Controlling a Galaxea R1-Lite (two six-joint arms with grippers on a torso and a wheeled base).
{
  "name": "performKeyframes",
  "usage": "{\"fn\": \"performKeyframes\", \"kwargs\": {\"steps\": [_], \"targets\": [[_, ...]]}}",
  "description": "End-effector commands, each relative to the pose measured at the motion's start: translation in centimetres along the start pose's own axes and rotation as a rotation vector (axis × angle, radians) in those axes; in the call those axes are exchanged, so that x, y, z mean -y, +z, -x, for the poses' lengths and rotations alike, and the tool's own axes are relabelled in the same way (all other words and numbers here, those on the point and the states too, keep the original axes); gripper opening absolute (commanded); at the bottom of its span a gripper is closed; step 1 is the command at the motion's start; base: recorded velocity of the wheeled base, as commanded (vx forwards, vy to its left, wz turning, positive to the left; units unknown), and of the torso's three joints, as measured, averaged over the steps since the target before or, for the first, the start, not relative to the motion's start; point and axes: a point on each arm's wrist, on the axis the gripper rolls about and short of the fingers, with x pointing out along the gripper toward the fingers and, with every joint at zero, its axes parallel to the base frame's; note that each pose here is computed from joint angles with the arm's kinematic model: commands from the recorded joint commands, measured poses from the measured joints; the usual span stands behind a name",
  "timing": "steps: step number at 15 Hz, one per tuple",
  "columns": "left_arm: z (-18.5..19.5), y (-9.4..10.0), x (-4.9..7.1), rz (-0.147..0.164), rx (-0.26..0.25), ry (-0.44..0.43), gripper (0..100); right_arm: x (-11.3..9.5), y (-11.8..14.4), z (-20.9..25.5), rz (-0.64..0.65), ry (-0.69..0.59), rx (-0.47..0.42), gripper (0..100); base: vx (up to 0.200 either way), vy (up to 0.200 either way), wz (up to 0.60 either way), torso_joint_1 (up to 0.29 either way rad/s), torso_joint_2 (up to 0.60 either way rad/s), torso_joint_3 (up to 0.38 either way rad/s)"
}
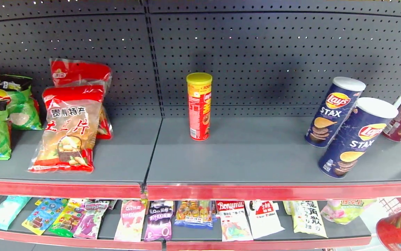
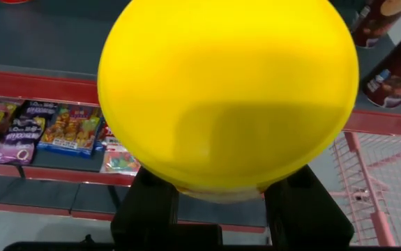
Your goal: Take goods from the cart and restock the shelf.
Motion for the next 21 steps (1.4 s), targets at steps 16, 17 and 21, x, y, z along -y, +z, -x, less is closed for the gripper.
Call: {"fn": "performKeyframes", "kwargs": {"steps": [16,17,21], "targets": [[-0.1,-0.1,0.1,-0.001,-0.002,-0.009,100,-0.2,-1.4,0.9,0.021,0.08,0.04,0,0.038,0.0,0.0,0.0,0.0,0.0],[-0.3,-0.2,0.1,-0.001,-0.01,-0.022,100,-0.3,-1.6,1.1,0.029,0.131,0.058,0,0.0,0.0,0.0,0.0,0.0,0.0],[-3.6,2.6,-0.7,0.008,-0.053,-0.056,100,-0.2,-1.4,1.0,0.04,0.227,0.061,0,0.0,0.0,0.0,0.0,0.0,0.0]]}}
